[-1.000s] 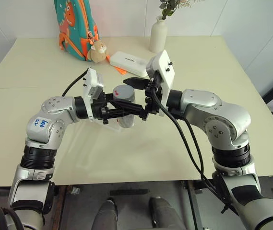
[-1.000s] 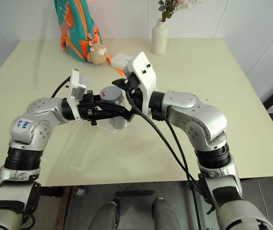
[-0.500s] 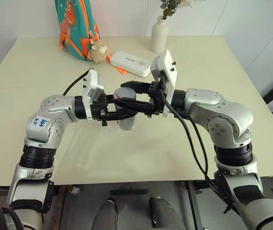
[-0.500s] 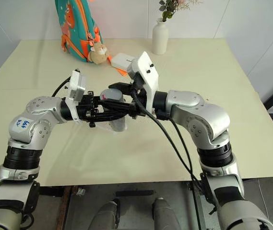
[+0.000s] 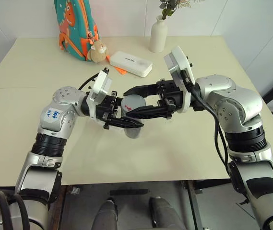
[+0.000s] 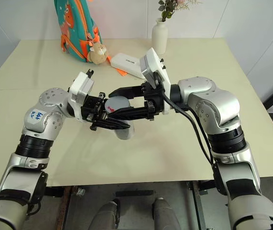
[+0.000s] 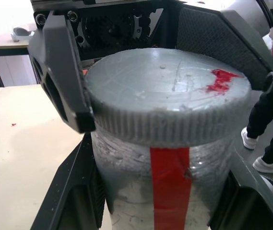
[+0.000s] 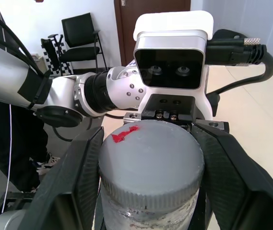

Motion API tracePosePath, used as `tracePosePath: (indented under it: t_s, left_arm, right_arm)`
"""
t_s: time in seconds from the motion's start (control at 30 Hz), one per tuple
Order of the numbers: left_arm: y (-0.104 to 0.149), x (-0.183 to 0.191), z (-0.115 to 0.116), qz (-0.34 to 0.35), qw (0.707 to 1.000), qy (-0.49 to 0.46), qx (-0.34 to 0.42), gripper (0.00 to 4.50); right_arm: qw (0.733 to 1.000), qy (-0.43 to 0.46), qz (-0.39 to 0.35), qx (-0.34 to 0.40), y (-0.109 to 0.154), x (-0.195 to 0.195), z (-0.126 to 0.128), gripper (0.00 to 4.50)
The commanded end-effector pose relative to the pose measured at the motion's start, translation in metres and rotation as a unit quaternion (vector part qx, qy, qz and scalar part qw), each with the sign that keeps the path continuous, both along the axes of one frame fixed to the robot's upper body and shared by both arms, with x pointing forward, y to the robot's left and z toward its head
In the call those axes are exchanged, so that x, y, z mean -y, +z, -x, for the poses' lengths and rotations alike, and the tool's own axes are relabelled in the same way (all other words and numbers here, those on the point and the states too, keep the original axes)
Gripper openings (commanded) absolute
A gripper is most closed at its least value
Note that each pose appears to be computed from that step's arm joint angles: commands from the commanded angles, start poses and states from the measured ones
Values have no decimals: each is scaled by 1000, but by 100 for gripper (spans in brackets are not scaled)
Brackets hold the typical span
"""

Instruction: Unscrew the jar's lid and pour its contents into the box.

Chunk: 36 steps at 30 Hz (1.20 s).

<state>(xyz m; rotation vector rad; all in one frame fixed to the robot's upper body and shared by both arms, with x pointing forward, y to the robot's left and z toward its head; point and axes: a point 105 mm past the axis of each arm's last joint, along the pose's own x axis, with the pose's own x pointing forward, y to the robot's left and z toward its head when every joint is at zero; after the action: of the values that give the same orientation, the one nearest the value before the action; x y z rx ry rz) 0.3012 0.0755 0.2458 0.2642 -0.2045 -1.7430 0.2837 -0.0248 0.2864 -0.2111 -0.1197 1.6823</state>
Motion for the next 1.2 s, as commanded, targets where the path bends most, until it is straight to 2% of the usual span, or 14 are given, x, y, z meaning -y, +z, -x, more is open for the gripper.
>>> tracePosePath:
  t_s: [0.03,0.13,0.2,0.33,0.53,0.7,0.8,1.03,1.2]
  left_arm:
    - [19,-20,-12,38,997,61,33,213]
    - [22,-23,-14,41,996,69,37,213]
    - [24,-24,-15,42,996,72,39,213]
    - [24,-28,-13,38,996,69,35,213]
    - [22,-33,-14,29,995,82,39,213]
    - [20,-36,-17,30,994,99,43,213]
    - [19,-34,-18,30,994,99,42,213]
    - [17,-30,-18,33,994,98,40,213]
    - [19,-27,-15,48,995,84,30,213]
  right_arm:
    - [998,57,-11,1,6,1,19,255]
    - [998,62,-15,-6,7,3,22,255]
    - [998,56,-18,-11,8,4,20,330]
    - [997,48,-61,-29,25,8,16,447]
    - [994,-28,-105,22,41,13,-1,447]
    - [988,-94,-97,76,35,-1,-16,447]
    - [988,-104,-83,84,30,-13,-17,447]
    - [990,-86,-66,89,24,-32,-4,447]
    - [986,-117,-81,86,30,-35,-16,447]
